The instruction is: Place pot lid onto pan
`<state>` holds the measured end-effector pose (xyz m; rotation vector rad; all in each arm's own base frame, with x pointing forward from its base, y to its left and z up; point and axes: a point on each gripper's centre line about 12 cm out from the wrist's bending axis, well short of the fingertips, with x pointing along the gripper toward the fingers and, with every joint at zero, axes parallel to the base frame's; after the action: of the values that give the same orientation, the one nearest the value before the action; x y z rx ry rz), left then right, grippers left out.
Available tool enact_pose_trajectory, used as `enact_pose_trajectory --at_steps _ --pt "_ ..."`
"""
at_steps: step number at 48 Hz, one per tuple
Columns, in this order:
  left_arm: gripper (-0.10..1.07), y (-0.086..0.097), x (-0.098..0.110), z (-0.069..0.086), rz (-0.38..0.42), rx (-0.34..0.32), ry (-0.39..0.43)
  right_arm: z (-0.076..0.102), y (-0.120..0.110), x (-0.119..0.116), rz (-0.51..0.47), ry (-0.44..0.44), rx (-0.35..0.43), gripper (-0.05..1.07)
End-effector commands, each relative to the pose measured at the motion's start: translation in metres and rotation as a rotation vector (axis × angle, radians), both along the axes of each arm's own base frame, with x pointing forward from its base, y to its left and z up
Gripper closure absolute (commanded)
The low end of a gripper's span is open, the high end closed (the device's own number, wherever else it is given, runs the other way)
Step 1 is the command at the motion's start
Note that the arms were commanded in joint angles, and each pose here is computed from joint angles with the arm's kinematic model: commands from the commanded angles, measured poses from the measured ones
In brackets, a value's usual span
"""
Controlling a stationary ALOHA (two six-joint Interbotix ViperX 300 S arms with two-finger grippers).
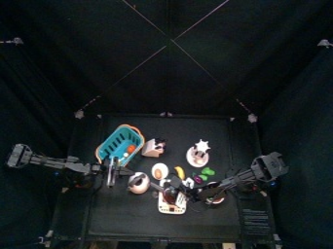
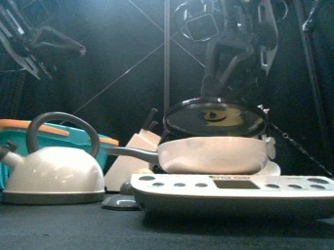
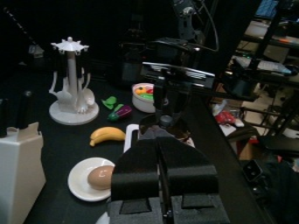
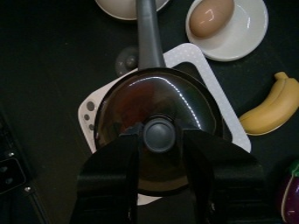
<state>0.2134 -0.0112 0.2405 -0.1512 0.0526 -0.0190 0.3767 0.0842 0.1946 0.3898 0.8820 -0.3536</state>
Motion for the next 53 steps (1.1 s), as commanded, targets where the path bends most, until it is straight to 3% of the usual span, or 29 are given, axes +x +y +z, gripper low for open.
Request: enact_pose_trajectory --at_steps 1,37,53 --pt "0.99 0.0 0.002 0.005 0.003 -0.001 -0.017 0.012 -0.002 0.007 -0.002 -0.036 0.009 0.51" --pt "1.0 0.0 0.001 0.003 0.003 -0.002 -0.011 -0.004 0.003 0.015 0.0 -0.001 0.005 0.5" --pt "0.99 0.0 0.001 0.003 0.003 -0.002 -0.011 -0.002 0.004 0.014 -0.009 0.012 -0.005 0.5"
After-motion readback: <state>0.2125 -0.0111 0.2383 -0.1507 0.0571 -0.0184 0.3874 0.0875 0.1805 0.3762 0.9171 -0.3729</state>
